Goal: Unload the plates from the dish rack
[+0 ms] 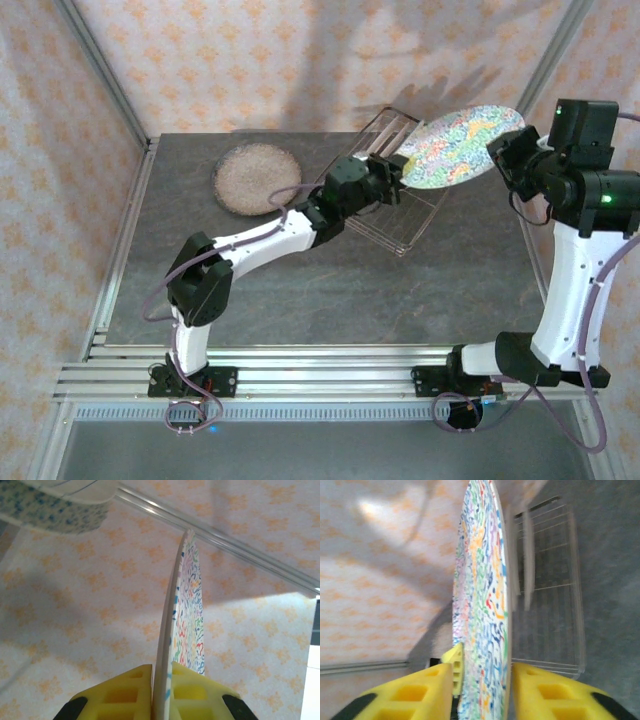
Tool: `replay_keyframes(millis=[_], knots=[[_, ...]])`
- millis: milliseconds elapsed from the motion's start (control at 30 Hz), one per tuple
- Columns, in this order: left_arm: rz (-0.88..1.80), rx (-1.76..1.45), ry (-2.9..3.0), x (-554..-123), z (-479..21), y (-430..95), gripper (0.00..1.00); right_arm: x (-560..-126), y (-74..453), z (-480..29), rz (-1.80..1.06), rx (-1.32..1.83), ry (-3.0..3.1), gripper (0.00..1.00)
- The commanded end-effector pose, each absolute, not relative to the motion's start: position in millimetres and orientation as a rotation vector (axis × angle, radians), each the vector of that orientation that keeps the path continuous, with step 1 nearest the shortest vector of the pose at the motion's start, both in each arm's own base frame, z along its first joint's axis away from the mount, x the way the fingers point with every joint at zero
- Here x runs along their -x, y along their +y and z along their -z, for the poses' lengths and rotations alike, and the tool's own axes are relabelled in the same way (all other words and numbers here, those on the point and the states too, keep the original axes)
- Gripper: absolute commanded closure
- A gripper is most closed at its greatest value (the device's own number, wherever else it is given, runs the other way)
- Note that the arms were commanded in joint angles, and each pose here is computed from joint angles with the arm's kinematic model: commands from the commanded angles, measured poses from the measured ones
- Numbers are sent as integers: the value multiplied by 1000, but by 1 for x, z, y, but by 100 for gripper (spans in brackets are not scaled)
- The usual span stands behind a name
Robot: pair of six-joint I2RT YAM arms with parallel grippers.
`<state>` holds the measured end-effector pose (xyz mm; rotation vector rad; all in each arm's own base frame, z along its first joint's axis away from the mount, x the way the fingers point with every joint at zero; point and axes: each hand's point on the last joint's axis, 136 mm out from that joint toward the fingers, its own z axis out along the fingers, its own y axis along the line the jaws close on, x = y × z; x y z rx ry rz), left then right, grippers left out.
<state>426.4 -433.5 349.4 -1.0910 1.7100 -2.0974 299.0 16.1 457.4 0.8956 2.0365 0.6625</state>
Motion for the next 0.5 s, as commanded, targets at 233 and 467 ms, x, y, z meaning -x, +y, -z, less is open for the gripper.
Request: replay_keyframes(millis=[233,467], knots=[[2135,740,1522,-429,-454,-357,100,-343,59,-489,-930,-647,1999,30],[1922,771,1525,-449,-440,-280,100,-358,115,-496,-1009,-381,2019,25]])
